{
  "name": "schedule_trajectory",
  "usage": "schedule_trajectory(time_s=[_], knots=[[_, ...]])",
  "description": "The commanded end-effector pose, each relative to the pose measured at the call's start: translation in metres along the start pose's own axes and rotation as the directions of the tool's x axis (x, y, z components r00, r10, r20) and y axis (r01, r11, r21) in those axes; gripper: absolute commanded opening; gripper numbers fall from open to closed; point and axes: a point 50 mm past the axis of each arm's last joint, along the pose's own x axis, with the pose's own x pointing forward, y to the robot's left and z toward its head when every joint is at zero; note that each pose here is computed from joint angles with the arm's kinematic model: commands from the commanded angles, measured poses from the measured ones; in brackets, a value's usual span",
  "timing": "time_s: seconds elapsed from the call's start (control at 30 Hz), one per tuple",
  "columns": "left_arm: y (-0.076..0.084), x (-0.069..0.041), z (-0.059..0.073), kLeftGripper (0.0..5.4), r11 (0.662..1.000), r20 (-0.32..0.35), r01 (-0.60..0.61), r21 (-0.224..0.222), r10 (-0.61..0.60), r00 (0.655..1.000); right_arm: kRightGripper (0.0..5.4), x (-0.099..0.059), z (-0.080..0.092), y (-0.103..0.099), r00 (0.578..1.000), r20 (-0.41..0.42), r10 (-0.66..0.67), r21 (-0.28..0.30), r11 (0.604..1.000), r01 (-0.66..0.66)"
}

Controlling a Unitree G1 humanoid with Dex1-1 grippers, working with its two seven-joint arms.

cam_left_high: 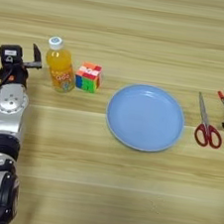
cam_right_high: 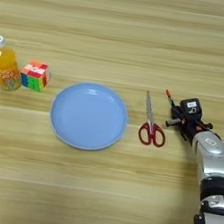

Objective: Move the objects on the table

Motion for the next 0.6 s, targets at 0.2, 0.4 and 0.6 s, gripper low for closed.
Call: schedule_trajectory(time_s=[0.2, 0.4, 0.6], knots=[[0.001, 0.003, 0.006, 5.40, 1.000, 0.025, -0.011, -0.014, 0.011, 1.000, 0.47, -0.003, -0.001, 0.005, 1.000, 0.014, -0.014, 0.024, 1.000, 0.014], [0.001, 0.003, 0.006, 5.40, 1.000, 0.025, -0.011, -0.013, 0.012, 1.000, 0.47, -0.009, 0.039, 0.014, 0.982, 0.189, -0.024, 0.058, 0.998, 0.013], [0.001, 0.003, 0.006, 5.40, 1.000, 0.027, -0.012, -0.014, 0.013, 1.000, 0.47, -0.020, 0.082, 0.050, 0.943, 0.323, 0.083, 0.047, 0.994, -0.103]])
